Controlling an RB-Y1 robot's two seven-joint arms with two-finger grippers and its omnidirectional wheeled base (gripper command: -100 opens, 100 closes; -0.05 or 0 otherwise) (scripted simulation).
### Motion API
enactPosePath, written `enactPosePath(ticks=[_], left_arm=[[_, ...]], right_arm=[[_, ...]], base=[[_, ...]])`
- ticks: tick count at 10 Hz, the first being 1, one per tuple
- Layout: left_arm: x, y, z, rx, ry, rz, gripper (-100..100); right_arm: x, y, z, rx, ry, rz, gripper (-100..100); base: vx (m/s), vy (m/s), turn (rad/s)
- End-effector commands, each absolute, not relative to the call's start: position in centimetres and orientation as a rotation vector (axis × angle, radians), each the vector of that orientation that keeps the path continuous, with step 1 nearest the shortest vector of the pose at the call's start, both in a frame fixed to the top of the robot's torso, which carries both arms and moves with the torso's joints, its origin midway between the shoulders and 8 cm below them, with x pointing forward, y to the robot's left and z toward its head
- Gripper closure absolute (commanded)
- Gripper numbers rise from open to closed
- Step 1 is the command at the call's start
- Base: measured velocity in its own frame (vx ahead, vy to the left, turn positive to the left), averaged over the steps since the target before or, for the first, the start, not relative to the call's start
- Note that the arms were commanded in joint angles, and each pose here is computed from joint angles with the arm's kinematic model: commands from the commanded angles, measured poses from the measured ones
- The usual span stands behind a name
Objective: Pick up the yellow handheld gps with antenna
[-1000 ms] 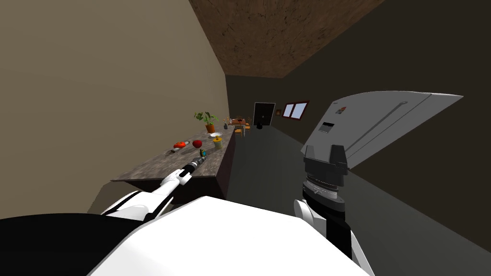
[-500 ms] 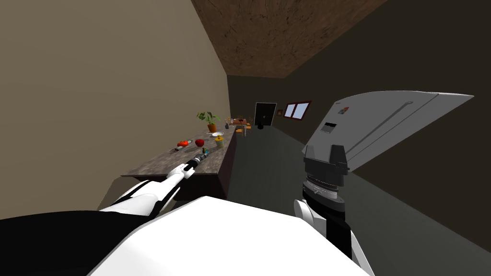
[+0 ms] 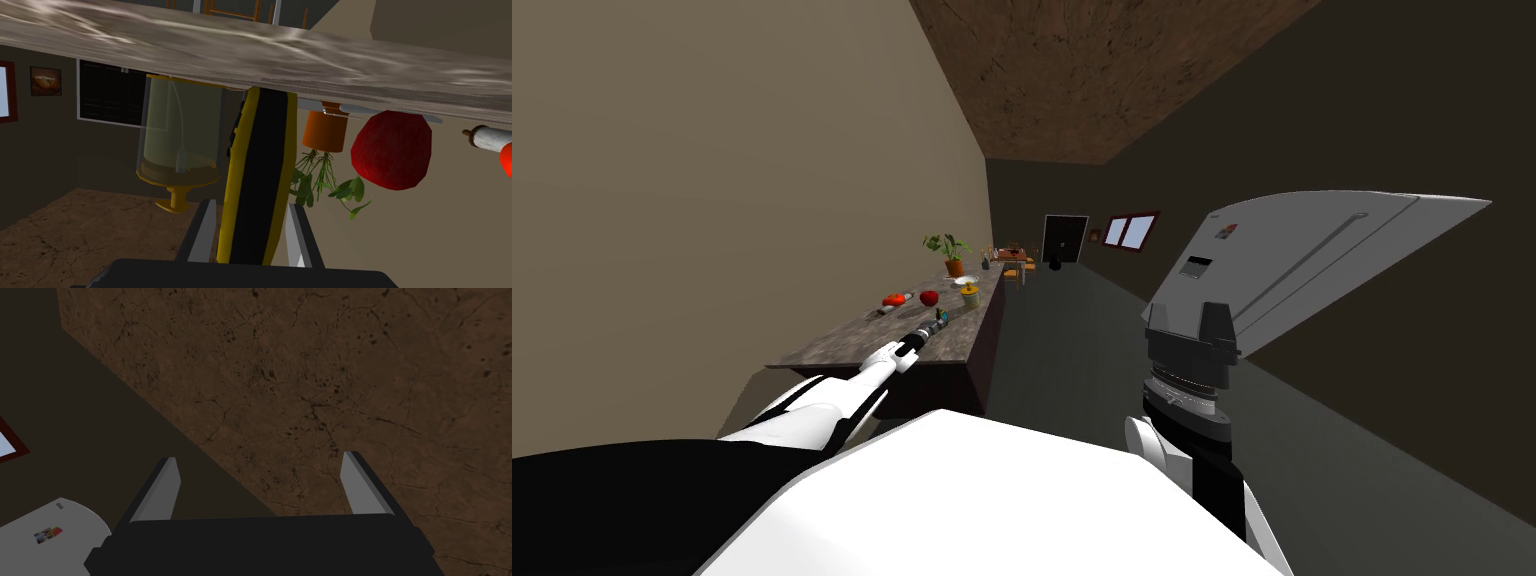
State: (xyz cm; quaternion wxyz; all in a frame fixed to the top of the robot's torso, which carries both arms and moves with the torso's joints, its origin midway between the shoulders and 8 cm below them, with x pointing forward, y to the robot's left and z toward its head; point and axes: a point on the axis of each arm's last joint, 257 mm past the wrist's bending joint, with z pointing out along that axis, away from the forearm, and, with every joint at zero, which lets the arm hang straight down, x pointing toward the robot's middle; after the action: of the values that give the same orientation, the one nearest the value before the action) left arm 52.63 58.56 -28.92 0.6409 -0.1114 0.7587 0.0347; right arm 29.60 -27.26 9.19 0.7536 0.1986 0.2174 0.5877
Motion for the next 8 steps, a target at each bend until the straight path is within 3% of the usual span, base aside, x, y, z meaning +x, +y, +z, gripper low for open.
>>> enactPosePath(ticks=[1, 2, 3, 8], left_arm=[[52.6, 58.6, -28.9, -0.254, 1.73, 0.079, 100], [52.6, 58.6, -28.9, -0.254, 1.73, 0.079, 0], [51.5, 58.8, -29.4, -0.298, 1.711, 0.064, 100], [48.1, 58.8, -30.9, -0.309, 1.707, 0.053, 100]], right_arm=[[29.6, -27.3, 9.2, 0.433, 0.474, 1.283, 0], [29.6, -27.3, 9.2, 0.433, 0.474, 1.283, 0], [29.6, -27.3, 9.2, 0.433, 0.474, 1.283, 0], [29.6, -27.3, 9.2, 0.434, 0.474, 1.282, 0]], base=[[0.0, 0.0, 0.0], [0.0, 0.0, 0.0], [0.076, 0.008, -0.114], [0.079, 0.003, -0.049]])
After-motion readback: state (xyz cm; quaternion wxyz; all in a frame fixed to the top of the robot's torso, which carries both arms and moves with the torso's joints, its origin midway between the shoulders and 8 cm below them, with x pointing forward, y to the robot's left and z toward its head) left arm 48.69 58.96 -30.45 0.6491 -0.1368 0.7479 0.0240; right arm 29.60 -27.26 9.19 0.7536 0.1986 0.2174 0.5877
